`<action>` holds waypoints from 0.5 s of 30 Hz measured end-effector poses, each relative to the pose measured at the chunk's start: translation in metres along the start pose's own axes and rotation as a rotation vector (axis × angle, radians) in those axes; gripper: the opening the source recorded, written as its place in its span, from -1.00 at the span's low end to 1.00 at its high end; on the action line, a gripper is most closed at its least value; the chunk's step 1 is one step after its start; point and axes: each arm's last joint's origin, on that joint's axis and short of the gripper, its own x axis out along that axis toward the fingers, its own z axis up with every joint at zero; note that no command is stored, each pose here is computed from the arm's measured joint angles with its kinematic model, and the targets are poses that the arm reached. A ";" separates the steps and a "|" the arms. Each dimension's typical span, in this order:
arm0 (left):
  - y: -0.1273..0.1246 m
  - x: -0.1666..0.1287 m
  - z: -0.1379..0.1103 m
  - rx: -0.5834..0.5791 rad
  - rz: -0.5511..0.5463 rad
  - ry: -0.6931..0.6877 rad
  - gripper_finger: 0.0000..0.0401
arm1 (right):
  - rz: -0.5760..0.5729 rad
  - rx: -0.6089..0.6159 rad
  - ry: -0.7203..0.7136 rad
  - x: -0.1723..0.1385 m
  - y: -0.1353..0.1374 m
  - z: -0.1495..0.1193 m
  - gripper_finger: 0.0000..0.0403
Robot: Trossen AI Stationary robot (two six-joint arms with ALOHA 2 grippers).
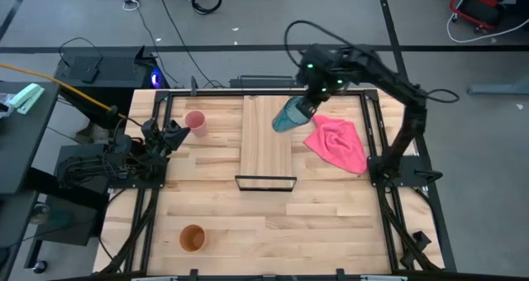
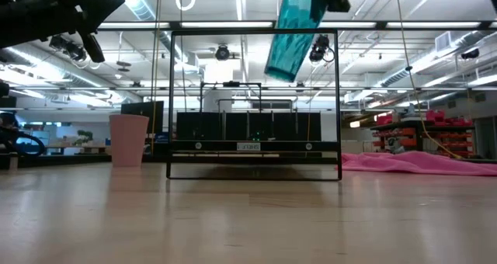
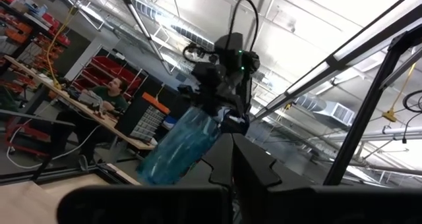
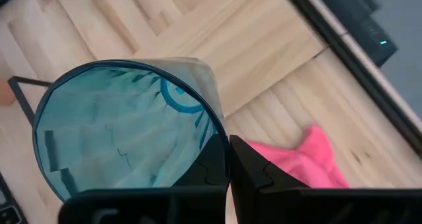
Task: Stack small to large cups/mugs on shelf
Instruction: Put the blue cup on the shelf
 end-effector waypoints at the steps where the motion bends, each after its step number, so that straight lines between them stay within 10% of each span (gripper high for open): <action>1: 0.000 0.000 0.000 0.001 0.000 0.000 -0.93 | 0.008 -0.002 0.013 0.005 0.001 0.004 -0.98; 15: 0.001 0.000 -0.001 0.005 0.008 0.013 -0.93 | 0.128 -0.187 0.146 0.066 0.054 0.023 -0.98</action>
